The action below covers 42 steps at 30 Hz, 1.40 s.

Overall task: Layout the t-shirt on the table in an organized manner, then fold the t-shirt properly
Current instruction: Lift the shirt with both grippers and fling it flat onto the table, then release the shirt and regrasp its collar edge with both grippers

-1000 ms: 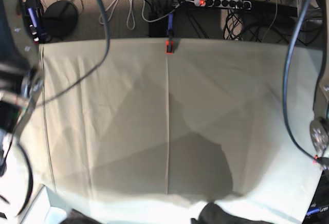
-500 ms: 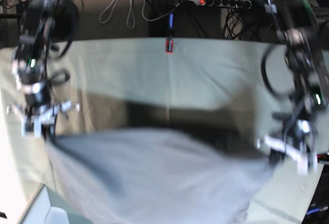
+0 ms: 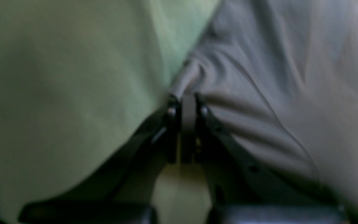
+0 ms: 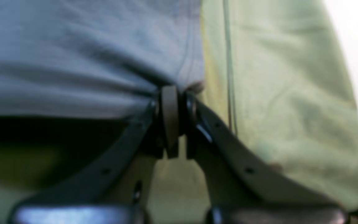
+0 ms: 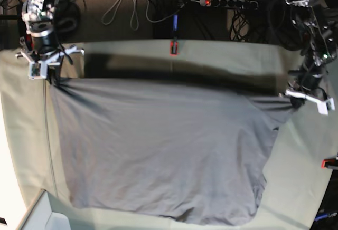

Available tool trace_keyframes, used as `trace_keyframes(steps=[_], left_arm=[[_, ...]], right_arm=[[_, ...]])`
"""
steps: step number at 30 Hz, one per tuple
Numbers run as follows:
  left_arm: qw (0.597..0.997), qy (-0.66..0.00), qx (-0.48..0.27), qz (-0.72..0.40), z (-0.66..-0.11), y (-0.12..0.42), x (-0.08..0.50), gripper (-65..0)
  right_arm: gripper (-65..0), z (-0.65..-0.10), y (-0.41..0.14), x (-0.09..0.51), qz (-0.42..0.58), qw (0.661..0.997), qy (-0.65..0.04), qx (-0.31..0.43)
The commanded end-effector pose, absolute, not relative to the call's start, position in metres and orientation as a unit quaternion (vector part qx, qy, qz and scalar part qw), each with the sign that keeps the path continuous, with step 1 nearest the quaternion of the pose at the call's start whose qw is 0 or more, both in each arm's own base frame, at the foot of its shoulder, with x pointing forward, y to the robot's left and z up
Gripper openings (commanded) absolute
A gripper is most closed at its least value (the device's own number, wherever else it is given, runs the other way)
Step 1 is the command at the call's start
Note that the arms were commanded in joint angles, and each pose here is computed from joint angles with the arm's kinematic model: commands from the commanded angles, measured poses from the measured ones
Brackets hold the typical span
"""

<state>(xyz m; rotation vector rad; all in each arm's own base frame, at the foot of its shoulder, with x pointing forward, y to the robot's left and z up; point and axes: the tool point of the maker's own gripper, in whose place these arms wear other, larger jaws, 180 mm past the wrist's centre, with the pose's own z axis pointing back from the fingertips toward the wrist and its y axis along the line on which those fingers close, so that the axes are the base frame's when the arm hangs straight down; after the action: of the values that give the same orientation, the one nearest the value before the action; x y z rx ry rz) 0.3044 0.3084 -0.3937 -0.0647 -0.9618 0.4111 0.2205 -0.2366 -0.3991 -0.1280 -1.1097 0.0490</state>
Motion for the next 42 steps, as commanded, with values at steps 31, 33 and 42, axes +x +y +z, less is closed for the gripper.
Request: trace_keyframes(steps=[31, 33, 42], left_arm=[[0.831, -0.325, -0.218, 0.394, -0.434, 0.217, 0.198, -8.8], [0.840, -0.306, -0.250, 0.372, -0.443, 0.187, 0.209, -8.8], [0.859, -0.279, -0.294, 0.314, -0.446, 0.133, 0.224, -8.8]], right_arm=[[-65.0, -0.309, 0.071, 0.196, 0.164, 0.748, -0.575, 0.289], [-65.0, -0.296, 0.070, 0.200, 0.164, 0.737, -0.589, 0.289], [-60.6, -0.304, 0.060, 0.216, 0.174, 0.747, -0.584, 0.267]])
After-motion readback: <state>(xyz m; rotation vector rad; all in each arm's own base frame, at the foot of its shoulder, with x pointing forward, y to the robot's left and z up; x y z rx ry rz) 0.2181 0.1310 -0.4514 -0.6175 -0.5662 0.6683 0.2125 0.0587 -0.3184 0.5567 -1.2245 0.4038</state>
